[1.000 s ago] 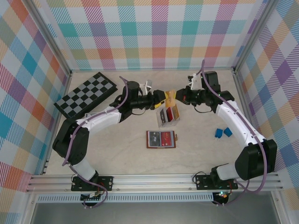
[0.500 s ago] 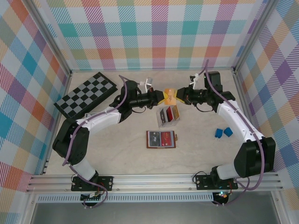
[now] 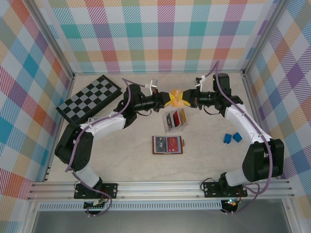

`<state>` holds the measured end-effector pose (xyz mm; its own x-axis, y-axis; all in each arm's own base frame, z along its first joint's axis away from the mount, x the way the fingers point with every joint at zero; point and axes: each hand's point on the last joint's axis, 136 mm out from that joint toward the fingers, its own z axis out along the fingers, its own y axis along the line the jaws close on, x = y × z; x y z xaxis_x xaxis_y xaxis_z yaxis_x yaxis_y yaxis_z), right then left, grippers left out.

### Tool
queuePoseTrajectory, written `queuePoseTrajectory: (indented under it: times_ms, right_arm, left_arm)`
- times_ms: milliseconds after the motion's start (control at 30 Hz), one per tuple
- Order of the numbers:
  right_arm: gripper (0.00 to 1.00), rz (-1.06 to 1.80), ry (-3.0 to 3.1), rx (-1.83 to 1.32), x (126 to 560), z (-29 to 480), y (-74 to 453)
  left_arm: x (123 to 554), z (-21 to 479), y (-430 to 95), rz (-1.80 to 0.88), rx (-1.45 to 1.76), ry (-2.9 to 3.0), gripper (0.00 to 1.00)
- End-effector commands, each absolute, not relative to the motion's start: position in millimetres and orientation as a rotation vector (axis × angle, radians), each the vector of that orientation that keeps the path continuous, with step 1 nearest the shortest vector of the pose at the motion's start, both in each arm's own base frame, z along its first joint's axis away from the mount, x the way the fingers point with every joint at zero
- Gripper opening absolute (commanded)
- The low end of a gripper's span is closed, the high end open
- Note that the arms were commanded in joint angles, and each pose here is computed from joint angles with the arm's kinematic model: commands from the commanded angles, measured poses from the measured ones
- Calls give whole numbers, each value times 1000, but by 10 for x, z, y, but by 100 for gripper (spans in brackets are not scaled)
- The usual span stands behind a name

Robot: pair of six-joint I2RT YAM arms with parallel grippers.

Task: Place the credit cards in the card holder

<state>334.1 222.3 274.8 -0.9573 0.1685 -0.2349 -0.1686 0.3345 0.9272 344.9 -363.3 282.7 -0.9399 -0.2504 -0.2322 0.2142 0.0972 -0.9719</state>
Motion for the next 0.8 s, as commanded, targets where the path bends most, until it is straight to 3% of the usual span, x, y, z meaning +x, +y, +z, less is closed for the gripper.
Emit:
queuePoseTrajectory:
  times_ms: [0,133,200,300,467,767]
  right_arm:
    - [9,1737,2272,-105,3240,2857,2297]
    - [4,1596,2339,-51,3231,2723,2203]
    - [2,1481,2398,-13,3190,2576,2113]
    - [5,1296,2506,46,3061,2250,1966]
    - [5,916,2753,-35,2610,1552,1972]
    - [5,586,2922,-47,2210,836,2051]
  left_arm:
    - [3451,2769,-3640,-1938,-43,2035,1]
    - [3445,2528,-3563,-1841,-99,2140,15]
    - [3414,2365,-3471,-1717,-117,2224,33]
    - [3333,1892,-3135,-1355,-192,2438,50]
    - [2957,1127,-2524,-876,-310,2727,56]
    - [2519,559,-2474,-747,-254,2910,57]
